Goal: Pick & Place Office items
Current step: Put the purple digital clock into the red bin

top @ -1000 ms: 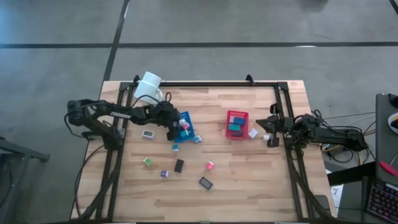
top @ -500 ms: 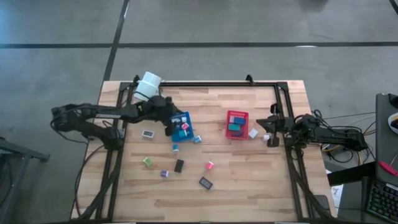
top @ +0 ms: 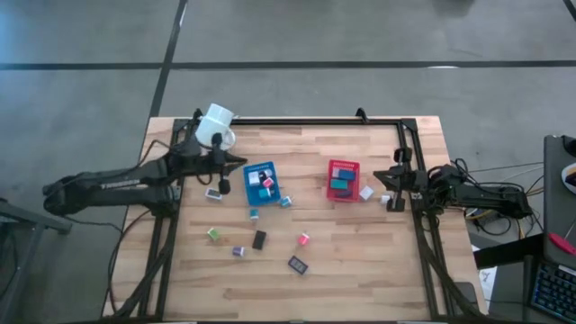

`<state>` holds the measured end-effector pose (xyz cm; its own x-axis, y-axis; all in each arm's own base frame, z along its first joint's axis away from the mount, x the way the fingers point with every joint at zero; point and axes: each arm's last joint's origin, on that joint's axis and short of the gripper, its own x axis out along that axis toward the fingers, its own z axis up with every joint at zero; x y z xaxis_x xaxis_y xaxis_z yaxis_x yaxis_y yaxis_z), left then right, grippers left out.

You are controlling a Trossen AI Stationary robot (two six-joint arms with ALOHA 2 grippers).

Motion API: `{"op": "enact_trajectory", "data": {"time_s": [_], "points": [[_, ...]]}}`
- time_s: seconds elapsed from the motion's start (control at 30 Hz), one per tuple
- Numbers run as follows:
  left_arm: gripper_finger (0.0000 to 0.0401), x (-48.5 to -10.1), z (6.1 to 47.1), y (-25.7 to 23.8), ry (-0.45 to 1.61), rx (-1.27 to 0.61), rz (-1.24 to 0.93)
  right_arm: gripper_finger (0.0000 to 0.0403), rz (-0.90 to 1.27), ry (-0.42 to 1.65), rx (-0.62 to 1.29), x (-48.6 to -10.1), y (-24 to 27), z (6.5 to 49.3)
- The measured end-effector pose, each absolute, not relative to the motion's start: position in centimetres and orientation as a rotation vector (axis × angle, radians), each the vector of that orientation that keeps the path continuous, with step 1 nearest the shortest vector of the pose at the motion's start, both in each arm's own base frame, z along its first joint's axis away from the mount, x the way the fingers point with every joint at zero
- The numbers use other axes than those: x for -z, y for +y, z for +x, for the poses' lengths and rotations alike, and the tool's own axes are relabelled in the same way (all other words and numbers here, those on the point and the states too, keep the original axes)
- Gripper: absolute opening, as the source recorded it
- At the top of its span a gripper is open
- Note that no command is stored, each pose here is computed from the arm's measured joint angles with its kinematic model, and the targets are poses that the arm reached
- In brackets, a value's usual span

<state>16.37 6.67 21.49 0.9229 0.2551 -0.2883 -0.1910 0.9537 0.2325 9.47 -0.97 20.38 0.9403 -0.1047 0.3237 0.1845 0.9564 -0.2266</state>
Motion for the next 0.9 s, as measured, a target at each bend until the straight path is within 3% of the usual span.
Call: {"op": "enact_trajectory", "data": {"time_s": [0.27,0.47,0.9], "points": [[0.0006,-23.8,13.2,6.1,0.095,-0.289,0.192,0.0008,-0.22,-0.343,0.145,-20.6,-1.0,9.4],[0.0007,-24.1,11.6,5.2,0.054,-0.257,0.218,0.0008,-0.199,-0.327,0.14,-20.5,-1.0,9.6],[0.0004,-22.2,12.2,5.6,0.048,-0.174,0.251,0.0008,-0.22,-0.297,0.192,-20.3,-1.2,9.9]]}}
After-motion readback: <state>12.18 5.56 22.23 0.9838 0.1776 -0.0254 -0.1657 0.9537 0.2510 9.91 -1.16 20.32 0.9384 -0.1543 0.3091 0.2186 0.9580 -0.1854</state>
